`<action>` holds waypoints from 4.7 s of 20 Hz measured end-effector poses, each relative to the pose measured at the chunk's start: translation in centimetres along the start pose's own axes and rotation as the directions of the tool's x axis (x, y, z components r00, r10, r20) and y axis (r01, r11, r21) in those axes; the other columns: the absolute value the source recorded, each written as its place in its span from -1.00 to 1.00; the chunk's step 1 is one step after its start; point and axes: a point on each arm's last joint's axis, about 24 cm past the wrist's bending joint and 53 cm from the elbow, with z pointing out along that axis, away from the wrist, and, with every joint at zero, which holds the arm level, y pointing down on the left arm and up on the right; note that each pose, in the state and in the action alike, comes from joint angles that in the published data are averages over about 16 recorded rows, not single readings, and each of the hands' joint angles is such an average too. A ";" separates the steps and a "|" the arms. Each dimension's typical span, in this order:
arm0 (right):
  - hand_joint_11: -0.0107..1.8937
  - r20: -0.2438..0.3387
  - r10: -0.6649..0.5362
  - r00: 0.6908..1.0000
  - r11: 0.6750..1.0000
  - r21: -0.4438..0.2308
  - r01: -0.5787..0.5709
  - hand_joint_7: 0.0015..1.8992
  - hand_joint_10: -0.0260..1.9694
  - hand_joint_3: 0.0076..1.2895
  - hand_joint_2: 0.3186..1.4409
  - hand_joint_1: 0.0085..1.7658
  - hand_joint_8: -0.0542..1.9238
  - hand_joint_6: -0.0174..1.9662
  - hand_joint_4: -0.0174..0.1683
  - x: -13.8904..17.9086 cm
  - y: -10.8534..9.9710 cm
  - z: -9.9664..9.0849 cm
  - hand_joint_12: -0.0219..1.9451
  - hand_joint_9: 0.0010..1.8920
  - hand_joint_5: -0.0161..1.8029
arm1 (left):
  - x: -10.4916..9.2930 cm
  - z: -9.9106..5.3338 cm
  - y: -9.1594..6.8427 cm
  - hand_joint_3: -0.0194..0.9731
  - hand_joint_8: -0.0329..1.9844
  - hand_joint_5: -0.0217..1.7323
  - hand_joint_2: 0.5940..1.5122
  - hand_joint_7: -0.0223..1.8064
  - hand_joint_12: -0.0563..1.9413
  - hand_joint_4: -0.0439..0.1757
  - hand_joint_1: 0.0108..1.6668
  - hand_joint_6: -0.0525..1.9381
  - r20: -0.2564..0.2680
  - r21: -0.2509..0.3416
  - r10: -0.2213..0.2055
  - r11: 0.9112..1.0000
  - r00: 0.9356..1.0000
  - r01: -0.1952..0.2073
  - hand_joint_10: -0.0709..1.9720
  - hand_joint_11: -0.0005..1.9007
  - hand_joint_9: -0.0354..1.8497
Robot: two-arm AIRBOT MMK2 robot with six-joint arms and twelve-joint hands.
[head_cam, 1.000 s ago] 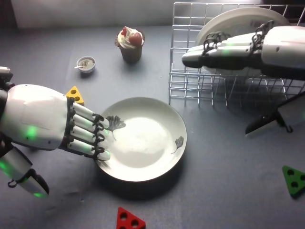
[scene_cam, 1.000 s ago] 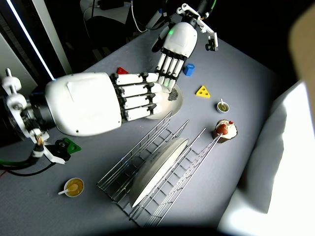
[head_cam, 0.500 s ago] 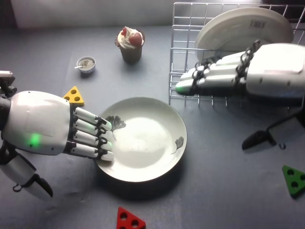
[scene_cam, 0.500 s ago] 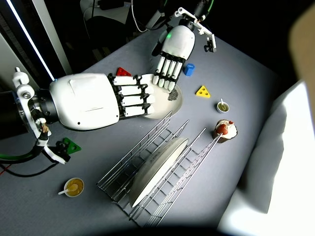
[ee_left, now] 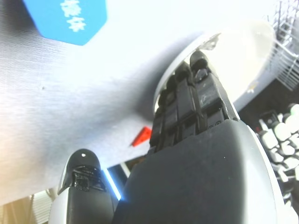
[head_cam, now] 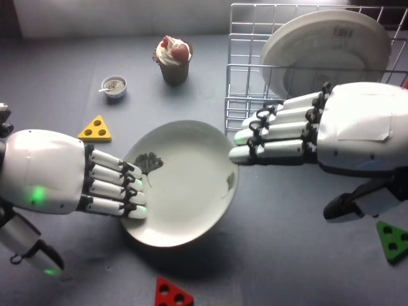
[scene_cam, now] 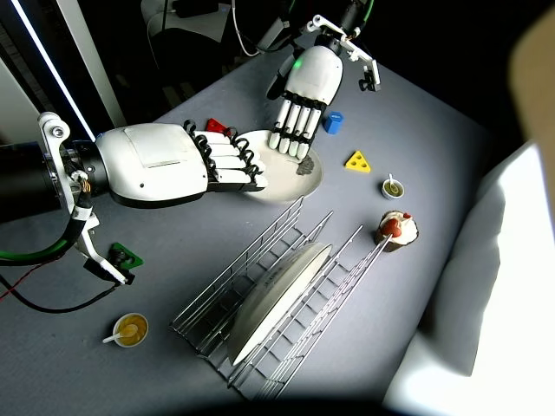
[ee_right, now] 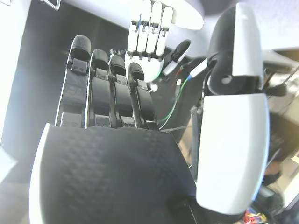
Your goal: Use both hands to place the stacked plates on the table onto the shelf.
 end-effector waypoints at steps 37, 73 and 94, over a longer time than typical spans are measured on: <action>-0.63 -0.031 -0.266 0.963 0.963 -0.047 0.265 -0.79 -0.96 -0.99 -0.06 0.37 -0.92 -0.96 -0.77 2.3 3.9 11.5 -0.93 -0.76 -0.72 | 1.6 -0.7 0.2 -0.92 -0.98 -0.88 0.09 -0.83 -0.95 -0.71 -0.93 -0.99 -0.019 0.005 -0.025 1.000 1.000 0.026 -0.95 -0.80 -0.76; 0.20 0.004 0.057 0.998 0.998 0.009 -0.057 0.14 -0.21 -0.99 0.08 0.64 -0.42 0.01 -0.82 0.9 3.9 10.4 -0.53 0.15 0.06 | -3.2 -2.9 1.6 -0.92 -0.98 -0.83 0.09 -0.78 -0.93 -0.65 -0.93 -0.97 0.134 -0.039 -0.063 0.997 0.989 0.069 -0.93 -0.80 -0.76; 0.40 0.066 0.616 0.785 0.788 -0.066 -0.612 0.15 -0.08 -0.99 0.16 0.57 -0.28 -0.11 -0.91 -8.1 5.8 7.5 -0.82 0.19 0.07 | -11.7 -10.5 3.7 -0.92 -0.97 -0.76 0.09 -0.72 -0.93 -0.60 -0.94 -0.94 0.450 -0.041 -0.193 0.971 0.872 0.237 -0.92 -0.79 -0.74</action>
